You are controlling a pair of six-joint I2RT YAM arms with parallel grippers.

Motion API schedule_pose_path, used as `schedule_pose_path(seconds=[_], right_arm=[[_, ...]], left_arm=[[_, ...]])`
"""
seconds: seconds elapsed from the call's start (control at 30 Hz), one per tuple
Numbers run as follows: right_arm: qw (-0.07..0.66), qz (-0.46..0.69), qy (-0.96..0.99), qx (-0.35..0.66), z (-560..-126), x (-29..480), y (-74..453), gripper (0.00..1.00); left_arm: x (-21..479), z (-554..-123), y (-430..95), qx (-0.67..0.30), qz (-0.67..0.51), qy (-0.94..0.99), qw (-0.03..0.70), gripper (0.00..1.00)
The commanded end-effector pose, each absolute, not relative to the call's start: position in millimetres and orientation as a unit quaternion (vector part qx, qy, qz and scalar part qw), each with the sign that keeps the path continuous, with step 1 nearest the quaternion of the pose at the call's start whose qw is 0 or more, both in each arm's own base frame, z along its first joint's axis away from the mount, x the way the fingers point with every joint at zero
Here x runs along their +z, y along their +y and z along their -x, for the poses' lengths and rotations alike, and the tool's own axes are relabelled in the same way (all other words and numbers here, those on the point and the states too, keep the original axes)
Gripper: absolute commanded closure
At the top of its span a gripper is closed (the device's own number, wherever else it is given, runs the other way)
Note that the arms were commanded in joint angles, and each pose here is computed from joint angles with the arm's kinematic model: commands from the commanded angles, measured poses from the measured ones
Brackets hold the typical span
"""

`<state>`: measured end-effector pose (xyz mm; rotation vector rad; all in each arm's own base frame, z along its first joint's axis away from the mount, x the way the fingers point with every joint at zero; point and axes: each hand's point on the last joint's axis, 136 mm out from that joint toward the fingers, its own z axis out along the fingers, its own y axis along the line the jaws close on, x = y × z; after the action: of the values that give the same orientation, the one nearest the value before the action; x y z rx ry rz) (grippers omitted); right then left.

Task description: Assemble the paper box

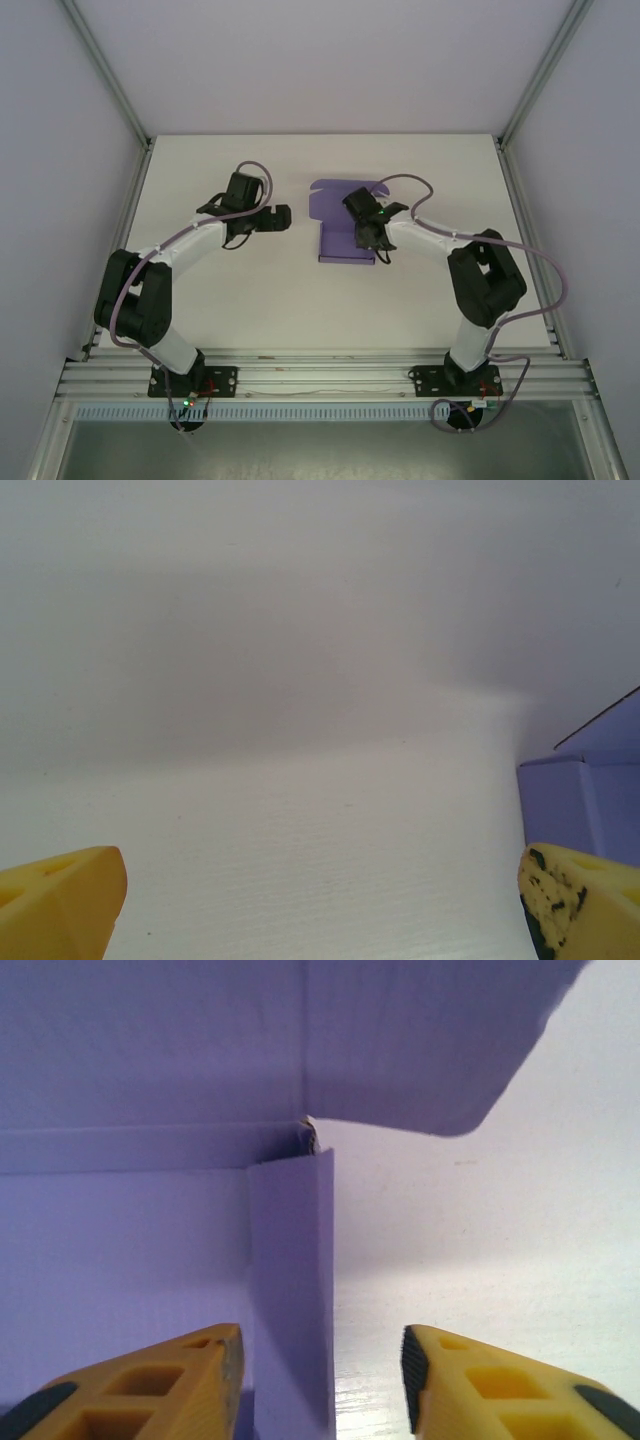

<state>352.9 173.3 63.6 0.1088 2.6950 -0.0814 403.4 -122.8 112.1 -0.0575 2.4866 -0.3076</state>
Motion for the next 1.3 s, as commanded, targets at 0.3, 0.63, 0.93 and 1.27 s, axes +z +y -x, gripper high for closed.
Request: schedule_pose_path(seconds=[0.3,0.63,0.93,1.27], right_arm=[[0.166,-0.064,0.984,-0.030,-351,15,163,0.90],[0.307,-0.064,0.949,-0.043,-379,73,161,1.00],[0.386,-0.068,0.919,-0.036,-389,124,184,1.00],[0.399,-0.096,0.911,-0.039,-389,135,185,1.00]], left_arm=[[134,-403,-178,-0.175,-0.043,0.926,0.331,0.00],[137,-404,-216,-0.169,-0.032,0.924,0.340,0.07],[140,-419,-237,-0.121,-0.019,0.923,0.365,0.21],[136,-428,-228,-0.041,0.004,0.922,0.385,0.49]])
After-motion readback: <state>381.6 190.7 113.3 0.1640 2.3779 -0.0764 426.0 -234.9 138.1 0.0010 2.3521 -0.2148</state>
